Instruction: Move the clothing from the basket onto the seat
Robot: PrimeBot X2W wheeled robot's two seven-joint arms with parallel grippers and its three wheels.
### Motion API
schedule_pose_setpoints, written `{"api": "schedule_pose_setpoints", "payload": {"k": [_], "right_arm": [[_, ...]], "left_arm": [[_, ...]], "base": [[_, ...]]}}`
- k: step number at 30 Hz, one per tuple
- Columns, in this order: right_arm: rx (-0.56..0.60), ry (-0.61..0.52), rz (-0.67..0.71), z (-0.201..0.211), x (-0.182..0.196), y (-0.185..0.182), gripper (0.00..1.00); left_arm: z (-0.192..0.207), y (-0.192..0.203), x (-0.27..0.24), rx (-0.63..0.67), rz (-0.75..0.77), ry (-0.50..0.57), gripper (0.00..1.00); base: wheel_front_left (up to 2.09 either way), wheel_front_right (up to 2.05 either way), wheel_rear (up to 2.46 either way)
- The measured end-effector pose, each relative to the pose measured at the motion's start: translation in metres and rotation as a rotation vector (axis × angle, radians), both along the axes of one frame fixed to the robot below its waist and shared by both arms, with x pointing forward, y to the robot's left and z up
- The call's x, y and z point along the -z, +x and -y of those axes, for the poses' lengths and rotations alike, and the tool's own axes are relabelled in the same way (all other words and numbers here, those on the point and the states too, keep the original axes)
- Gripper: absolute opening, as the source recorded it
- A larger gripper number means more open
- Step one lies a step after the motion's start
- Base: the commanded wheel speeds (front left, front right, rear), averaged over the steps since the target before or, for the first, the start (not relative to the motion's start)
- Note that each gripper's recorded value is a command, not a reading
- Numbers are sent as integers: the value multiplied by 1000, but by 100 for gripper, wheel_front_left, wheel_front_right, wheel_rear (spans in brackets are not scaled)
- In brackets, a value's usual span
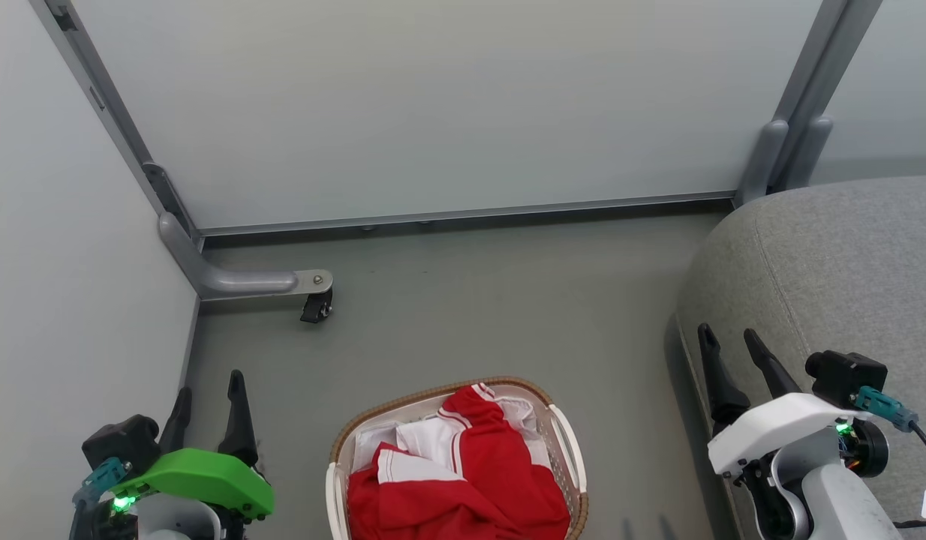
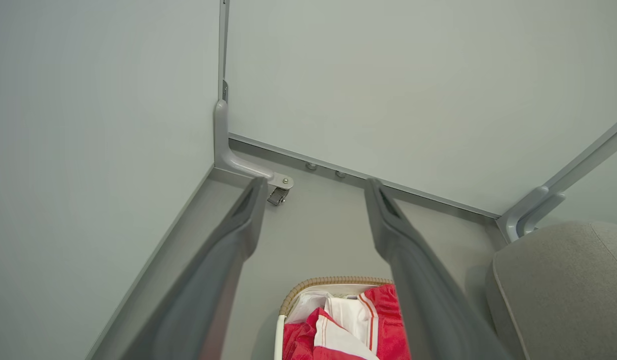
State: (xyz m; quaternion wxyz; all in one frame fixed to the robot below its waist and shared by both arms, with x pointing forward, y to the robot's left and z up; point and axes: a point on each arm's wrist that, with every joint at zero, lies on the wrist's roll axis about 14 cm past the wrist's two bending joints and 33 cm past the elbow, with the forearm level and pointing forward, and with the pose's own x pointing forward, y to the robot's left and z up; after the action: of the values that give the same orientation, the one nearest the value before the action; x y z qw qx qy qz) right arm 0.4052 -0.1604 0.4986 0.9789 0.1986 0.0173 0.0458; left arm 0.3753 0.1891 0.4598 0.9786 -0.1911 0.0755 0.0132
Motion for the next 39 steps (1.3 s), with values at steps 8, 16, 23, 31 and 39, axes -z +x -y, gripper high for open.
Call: {"api": "schedule_pose_setpoints", "payload": {"k": [8, 16, 23, 31, 39], "right_arm": [[0, -73, 12, -1, 2, -4, 100], [-1, -154, 27, 0, 2, -6, 100], [-10, -217, 21, 0, 9, -8, 100], [-27, -279, 21, -3, 14, -2, 100], [-41, -327, 57, -6, 10, 24, 100]], "left_arm": [[2, -1, -4, 10, 25, 71, 100], [8, -7, -1, 30, 29, 148, 100], [11, -8, 3, 37, 31, 186, 100], [19, -3, 10, 80, 25, 233, 100], [39, 24, 19, 166, 32, 255, 100]], "base": [[0, 0, 0], [0, 0, 0], [0, 0, 0], [0, 0, 0], [0, 0, 0]]}}
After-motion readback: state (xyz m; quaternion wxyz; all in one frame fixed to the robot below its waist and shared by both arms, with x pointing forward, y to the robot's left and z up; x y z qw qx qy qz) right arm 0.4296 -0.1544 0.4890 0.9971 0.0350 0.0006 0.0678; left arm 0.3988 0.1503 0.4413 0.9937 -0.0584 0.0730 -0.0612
